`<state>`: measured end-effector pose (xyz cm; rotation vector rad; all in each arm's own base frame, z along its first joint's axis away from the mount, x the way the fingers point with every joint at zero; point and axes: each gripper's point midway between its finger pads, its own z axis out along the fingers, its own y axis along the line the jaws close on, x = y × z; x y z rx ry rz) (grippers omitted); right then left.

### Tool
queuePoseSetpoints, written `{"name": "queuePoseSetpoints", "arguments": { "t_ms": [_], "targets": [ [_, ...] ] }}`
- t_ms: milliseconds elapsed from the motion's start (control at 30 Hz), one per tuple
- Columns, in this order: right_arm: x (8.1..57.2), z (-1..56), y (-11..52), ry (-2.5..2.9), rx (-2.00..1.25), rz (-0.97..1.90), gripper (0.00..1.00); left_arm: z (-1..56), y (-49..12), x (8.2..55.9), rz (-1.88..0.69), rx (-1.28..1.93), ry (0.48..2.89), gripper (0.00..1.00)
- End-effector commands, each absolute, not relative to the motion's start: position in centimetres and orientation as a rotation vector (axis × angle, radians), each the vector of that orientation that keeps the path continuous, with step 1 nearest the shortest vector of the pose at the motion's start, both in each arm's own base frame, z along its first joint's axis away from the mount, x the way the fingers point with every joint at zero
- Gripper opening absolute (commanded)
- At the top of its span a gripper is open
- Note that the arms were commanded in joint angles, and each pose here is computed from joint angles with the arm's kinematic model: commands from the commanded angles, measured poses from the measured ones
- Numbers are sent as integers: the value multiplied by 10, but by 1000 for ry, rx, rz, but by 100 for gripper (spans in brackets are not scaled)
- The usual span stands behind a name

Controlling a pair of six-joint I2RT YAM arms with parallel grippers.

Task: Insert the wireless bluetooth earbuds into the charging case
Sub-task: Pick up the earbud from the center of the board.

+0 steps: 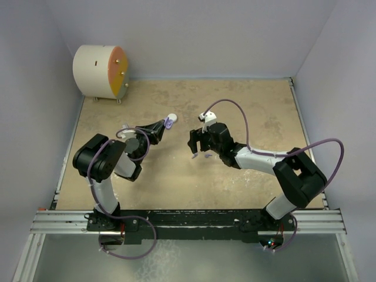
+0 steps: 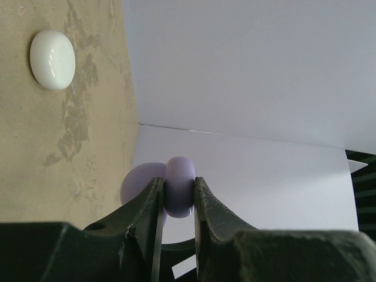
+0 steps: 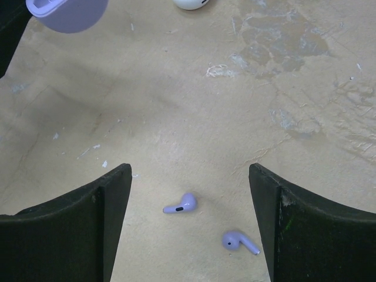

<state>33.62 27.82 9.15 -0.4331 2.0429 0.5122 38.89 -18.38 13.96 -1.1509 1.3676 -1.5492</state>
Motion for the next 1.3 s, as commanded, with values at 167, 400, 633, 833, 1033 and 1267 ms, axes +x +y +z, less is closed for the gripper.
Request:
{"name": "queuePoseSetpoints", "arguments": {
  "t_ms": [167, 400, 633, 833, 1033, 1267],
  "targets": [
    [338, 95, 278, 2054, -391, 505, 80, 201, -177, 377, -1684, -1018, 1165, 0],
    [329, 85, 286, 2132, -376, 524, 70, 198, -176, 376, -1667, -1025, 1174, 0],
    [317, 63, 295, 2217, -371, 543, 63, 195, -174, 373, -1665, -1031, 1174, 0],
    [307, 58, 300, 2239, -378, 563, 62, 190, -173, 371, -1666, -1042, 1177, 0],
    [306, 47, 301, 2266, -388, 527, 62, 186, -174, 371, -1663, -1051, 1189, 0],
    [301, 47, 301, 2279, -368, 537, 61, 186, -173, 371, -1662, -1052, 1188, 0]
  ]
}}
